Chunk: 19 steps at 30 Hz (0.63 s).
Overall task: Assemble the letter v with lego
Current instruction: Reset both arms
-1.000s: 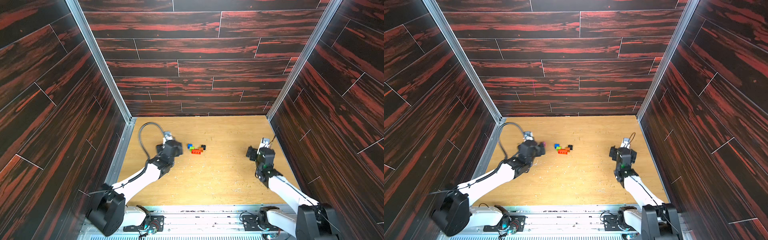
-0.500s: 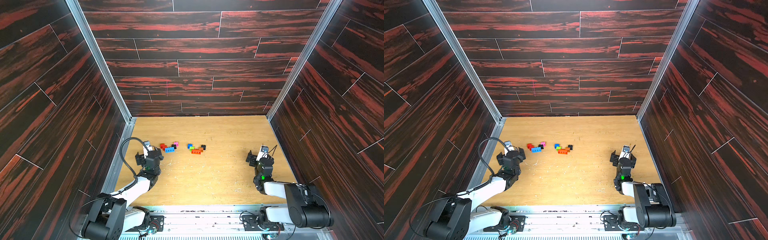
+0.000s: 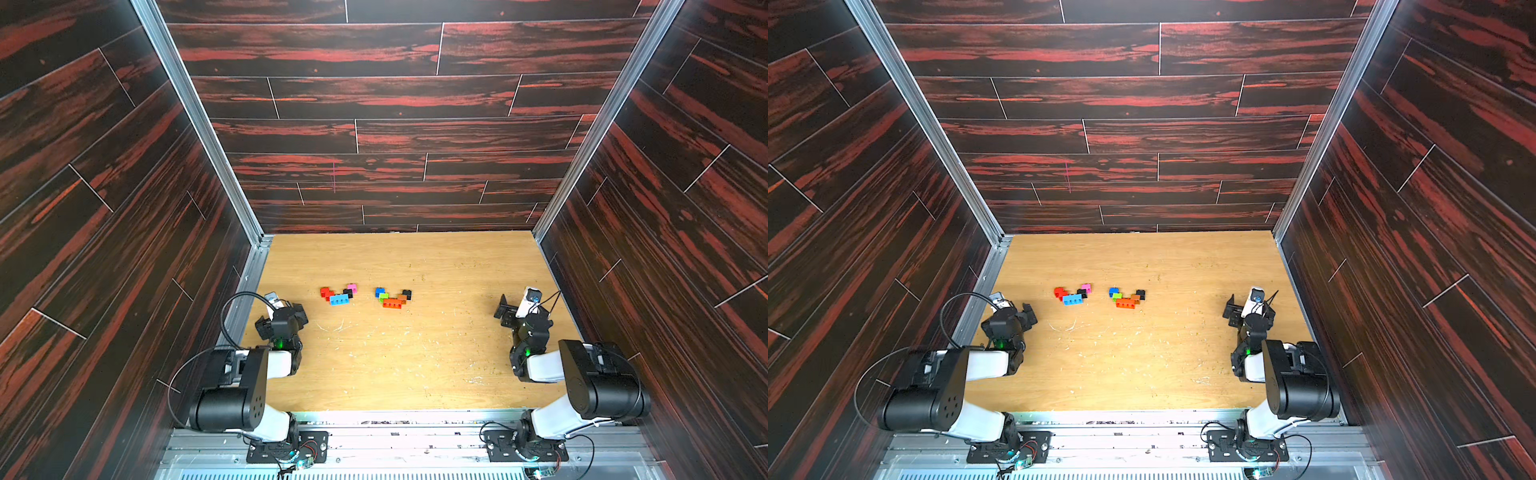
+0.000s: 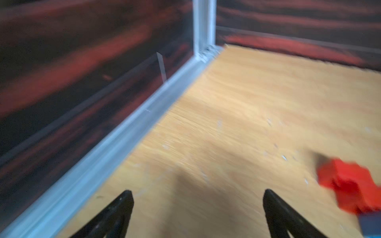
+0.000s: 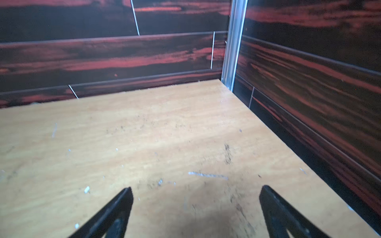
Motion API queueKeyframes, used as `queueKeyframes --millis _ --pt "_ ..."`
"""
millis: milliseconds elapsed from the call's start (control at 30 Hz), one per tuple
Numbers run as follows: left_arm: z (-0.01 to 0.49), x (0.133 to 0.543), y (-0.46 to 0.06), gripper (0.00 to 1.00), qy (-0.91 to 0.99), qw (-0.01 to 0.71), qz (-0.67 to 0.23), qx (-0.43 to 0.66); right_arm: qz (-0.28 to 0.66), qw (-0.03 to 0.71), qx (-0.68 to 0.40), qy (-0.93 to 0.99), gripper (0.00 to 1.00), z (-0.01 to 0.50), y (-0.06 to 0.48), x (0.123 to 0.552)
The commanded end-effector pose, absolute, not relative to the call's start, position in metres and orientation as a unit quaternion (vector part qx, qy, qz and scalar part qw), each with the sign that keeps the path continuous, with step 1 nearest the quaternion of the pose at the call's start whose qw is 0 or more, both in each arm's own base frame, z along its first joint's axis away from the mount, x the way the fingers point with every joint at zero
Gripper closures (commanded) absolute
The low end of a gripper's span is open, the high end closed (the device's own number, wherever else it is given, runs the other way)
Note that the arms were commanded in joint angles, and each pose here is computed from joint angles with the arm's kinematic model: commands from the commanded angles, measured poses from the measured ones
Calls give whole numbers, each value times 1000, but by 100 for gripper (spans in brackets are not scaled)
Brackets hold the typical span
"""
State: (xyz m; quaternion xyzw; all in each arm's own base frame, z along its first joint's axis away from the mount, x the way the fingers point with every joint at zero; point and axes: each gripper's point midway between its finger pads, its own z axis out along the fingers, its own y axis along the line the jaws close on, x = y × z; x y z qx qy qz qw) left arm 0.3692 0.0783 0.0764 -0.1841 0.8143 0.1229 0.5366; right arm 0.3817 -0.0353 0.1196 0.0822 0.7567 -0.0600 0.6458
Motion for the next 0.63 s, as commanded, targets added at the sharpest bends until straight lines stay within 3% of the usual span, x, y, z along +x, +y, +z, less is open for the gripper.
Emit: queueKeyframes --millis 0,600 --pt "94 394 56 0 813 564 68 -129 -52 644 85 759 2 119 -35 385" --pt "93 394 55 0 816 560 67 -127 -44 638 83 764 2 116 -35 387"
